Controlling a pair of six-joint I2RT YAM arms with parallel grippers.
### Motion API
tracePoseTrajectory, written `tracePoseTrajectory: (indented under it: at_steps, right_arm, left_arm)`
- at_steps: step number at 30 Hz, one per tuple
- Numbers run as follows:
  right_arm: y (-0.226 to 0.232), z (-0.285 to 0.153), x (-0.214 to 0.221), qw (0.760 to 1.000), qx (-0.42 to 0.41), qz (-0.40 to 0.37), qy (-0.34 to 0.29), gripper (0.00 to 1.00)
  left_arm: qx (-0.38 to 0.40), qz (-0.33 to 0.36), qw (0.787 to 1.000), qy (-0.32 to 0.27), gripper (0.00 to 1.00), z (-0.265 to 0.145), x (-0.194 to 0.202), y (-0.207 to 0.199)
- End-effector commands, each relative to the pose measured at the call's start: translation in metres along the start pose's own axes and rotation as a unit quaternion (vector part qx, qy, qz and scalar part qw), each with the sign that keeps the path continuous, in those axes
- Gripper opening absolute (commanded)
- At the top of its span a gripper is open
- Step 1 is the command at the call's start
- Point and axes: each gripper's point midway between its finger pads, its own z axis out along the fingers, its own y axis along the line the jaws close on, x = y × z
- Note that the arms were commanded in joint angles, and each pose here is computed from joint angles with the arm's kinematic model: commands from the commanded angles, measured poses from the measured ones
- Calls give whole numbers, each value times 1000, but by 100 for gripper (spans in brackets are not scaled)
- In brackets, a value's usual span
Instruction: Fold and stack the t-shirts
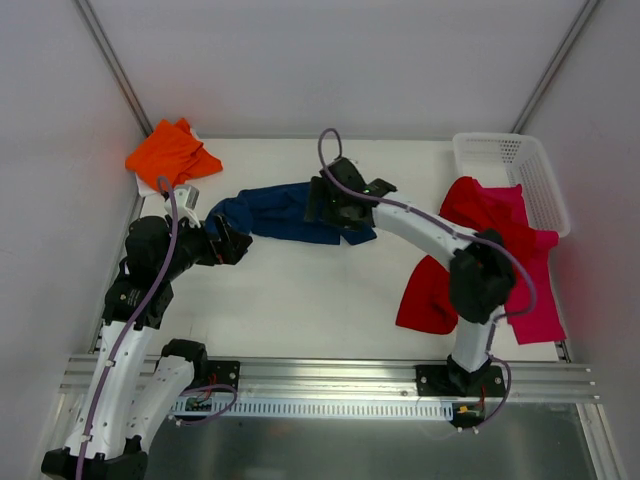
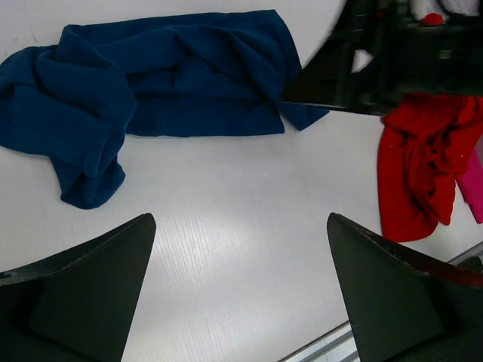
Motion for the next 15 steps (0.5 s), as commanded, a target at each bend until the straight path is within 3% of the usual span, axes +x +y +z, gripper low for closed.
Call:
tracePoseTrajectory:
  at_steps: [1,2,6,15]
  right_arm:
    - [-96,-96,-21,973,205,24,-106,100]
    - [-128,-101,-6,961,256,29,-102,100]
    - [-183,-125,35,935,338,56,-90,99]
    - [-253,-137,113,861,492,127,-35,99]
  left_arm:
    - [10,3,1000,-14,99,-2,-6,-3]
    - [11,3,1000,-14,99,-2,-6,-3]
    - [15,3,1000,-15,99,-3,-6,-5]
    - [20,2,1000,-14,99,-4,-5,-8]
